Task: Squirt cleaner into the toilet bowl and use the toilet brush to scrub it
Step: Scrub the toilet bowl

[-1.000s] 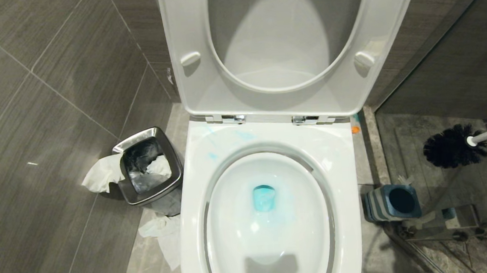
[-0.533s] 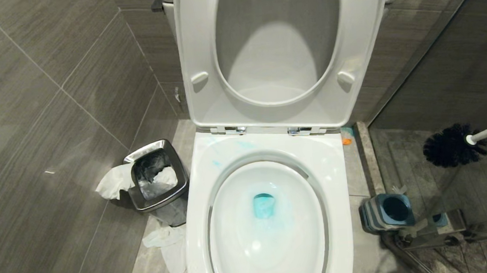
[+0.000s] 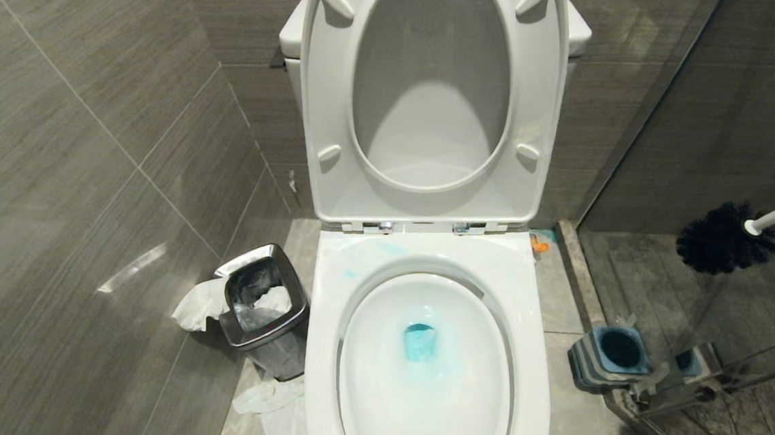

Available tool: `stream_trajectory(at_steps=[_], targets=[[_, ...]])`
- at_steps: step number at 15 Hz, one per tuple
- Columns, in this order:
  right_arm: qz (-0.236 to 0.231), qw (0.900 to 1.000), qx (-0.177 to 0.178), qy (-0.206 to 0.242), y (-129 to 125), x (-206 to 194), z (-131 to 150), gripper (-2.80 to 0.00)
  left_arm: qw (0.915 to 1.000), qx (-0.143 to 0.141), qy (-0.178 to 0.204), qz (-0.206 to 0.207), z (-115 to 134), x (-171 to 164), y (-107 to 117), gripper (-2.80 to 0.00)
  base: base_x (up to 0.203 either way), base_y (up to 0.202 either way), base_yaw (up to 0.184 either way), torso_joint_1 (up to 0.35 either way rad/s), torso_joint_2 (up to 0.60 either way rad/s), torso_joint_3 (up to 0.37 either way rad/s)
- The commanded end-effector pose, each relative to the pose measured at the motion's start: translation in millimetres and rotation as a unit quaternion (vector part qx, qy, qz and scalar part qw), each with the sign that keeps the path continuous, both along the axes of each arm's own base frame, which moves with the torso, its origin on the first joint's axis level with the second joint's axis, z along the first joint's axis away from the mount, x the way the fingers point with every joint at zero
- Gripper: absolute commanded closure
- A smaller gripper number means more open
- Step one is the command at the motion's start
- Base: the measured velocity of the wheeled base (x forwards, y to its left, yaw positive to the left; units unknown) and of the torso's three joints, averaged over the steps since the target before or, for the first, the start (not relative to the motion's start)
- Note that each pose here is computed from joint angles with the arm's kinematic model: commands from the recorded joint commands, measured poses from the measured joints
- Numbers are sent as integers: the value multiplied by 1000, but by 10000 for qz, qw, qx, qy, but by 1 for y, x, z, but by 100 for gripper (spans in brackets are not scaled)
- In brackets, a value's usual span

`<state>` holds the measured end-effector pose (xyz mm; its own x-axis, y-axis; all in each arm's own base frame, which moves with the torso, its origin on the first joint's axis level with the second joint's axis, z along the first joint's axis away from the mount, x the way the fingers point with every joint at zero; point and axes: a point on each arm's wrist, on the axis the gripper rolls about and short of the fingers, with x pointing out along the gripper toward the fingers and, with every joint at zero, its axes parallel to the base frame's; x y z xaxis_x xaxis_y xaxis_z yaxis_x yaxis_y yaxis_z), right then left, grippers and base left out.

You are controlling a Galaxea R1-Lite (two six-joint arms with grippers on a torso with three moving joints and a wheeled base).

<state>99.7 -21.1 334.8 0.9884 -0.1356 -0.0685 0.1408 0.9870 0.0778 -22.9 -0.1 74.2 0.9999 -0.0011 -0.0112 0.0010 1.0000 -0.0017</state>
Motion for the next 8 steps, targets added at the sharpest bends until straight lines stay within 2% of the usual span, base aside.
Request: stream_trajectory(at_steps=[1,4,8], targets=[[8,10000,21,79,-1,6,-1,0,10000,1,6,-1,0,0,0,0,0,0,0,4,9,209],[0,10000,23,90,-2,10,1,0,10000,1,6,5,0,0,0,0,0,0,0,3,2,179],[83,9997,42,217,-2,21,-1,0,10000,1,6,3,0,0,0,0,0,0,0,3,3,39]])
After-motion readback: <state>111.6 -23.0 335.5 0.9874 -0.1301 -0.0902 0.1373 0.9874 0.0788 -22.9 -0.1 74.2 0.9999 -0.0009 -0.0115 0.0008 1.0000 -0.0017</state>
